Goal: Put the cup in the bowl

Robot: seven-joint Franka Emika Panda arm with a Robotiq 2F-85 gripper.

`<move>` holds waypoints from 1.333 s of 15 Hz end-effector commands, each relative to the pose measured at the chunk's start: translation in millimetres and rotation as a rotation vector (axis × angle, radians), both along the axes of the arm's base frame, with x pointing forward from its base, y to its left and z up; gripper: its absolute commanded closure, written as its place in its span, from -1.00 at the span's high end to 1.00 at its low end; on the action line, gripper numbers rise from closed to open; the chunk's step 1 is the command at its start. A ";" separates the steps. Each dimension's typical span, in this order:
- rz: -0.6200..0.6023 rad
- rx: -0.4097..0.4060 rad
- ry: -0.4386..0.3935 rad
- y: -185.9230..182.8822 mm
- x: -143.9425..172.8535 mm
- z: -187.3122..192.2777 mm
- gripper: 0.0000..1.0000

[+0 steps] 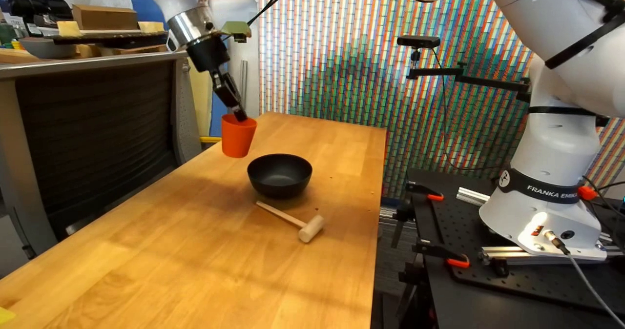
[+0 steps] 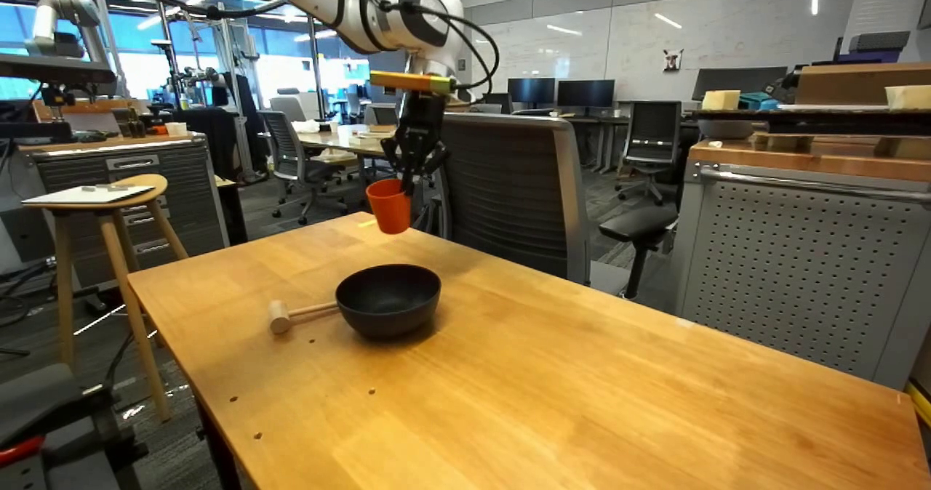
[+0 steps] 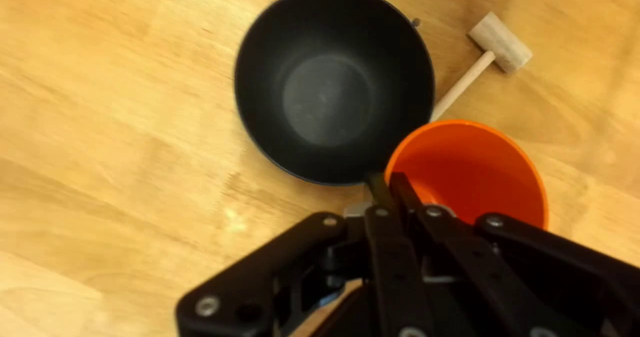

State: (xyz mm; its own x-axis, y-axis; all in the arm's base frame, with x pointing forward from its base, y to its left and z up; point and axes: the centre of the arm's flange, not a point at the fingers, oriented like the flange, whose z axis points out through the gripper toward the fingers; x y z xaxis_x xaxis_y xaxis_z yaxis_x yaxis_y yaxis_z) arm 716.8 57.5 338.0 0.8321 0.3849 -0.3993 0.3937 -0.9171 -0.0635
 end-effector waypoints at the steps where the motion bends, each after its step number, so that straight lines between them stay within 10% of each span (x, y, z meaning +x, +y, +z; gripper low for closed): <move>1: -0.170 -0.107 0.005 -55.1 -40.1 18.8 -0.96; 9: -0.293 -0.118 0.196 -90.0 -66.3 -72.5 -0.96; 16: -0.244 -0.086 0.106 -75.7 -68.8 -109.2 -0.94; 17: -0.247 -0.081 0.089 -74.8 -68.9 -109.8 -0.51; 20: -0.254 -0.079 0.044 -79.8 -73.3 -97.0 -0.09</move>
State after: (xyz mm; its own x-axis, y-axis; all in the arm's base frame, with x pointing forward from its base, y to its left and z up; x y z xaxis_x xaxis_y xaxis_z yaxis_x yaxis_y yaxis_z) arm 661.3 -18.3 218.9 0.8523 0.1412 -0.5036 0.1650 -0.9863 0.0027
